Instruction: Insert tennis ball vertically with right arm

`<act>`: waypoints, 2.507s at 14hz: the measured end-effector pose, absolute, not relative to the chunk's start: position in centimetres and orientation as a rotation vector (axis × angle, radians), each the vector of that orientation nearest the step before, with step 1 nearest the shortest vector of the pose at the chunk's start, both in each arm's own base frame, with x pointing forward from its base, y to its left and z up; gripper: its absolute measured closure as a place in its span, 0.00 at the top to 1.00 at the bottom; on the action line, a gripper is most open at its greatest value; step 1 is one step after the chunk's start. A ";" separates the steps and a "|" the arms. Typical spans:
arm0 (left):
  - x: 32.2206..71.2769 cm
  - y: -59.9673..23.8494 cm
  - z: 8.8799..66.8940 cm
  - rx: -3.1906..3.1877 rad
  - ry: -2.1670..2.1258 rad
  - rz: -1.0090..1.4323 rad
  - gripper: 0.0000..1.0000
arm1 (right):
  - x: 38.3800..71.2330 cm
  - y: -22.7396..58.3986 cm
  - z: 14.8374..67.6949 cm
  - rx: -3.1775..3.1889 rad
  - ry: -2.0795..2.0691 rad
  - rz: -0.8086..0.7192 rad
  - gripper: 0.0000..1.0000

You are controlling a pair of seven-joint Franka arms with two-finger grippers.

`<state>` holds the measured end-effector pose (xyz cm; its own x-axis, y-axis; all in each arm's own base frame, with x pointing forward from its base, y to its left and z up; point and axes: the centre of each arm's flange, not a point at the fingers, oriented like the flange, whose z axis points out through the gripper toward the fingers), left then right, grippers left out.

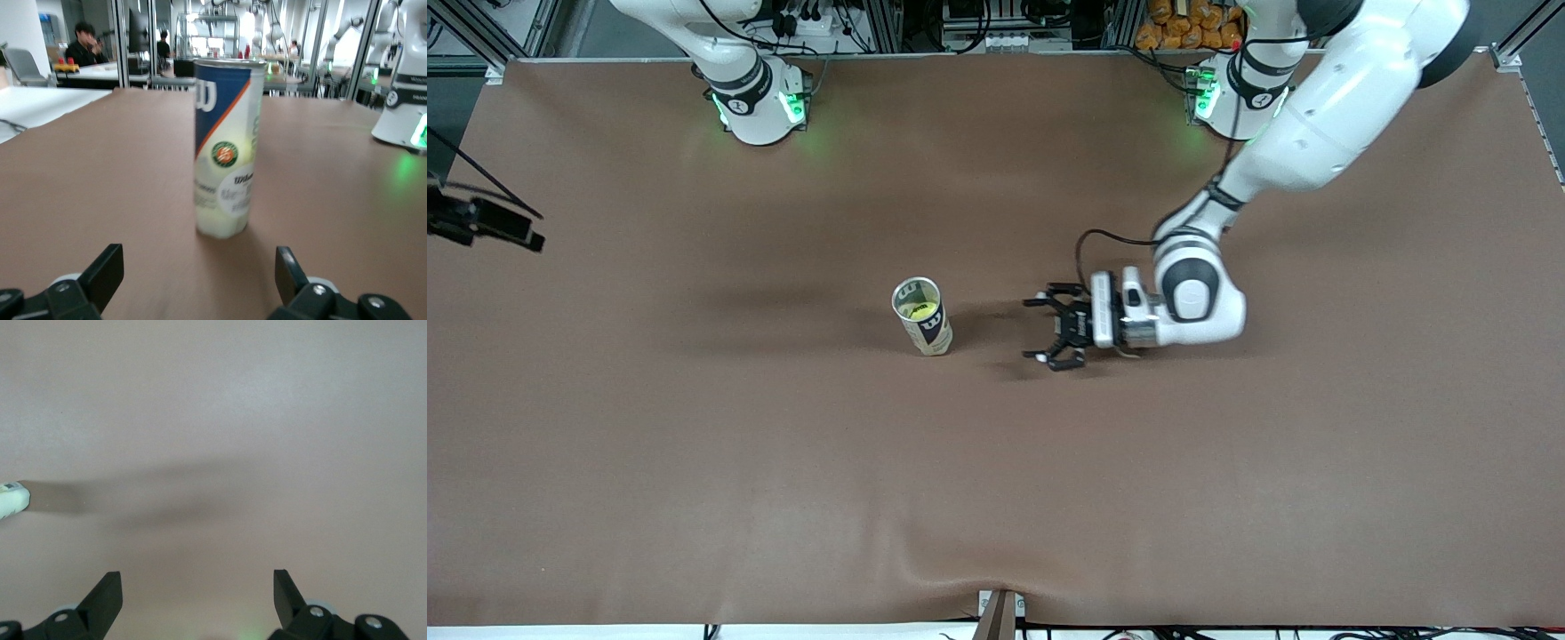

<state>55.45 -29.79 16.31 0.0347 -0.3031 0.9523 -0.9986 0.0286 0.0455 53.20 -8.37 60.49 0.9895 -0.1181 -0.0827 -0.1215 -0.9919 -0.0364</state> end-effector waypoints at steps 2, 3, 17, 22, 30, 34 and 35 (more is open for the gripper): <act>57.1 -26.6 18.5 1.439 -1.456 0.937 1.00 | 52.4 -8.2 61.5 -3.090 0.195 0.149 1.00; 57.6 -25.4 19.4 1.440 -1.470 0.901 1.00 | 52.3 -8.2 61.9 -3.088 0.213 0.161 1.00; 62.4 -3.3 27.6 1.687 -1.661 0.297 1.00 | 52.5 -6.1 64.3 -3.094 0.259 0.149 1.00; 63.4 0.4 33.7 1.911 -1.669 0.064 1.00 | 52.5 -6.5 65.2 -3.094 0.273 0.120 1.00; 65.1 1.3 38.8 2.113 -1.650 -0.046 1.00 | 52.5 -6.3 65.2 -3.095 0.268 0.120 1.00; 64.8 -2.1 44.5 2.316 -1.560 -0.106 1.00 | 52.5 -6.3 65.2 -3.095 0.265 0.120 1.00; 64.3 -3.1 46.1 2.365 -1.537 -0.126 1.00 | 52.5 -6.3 65.2 -3.095 0.265 0.121 1.00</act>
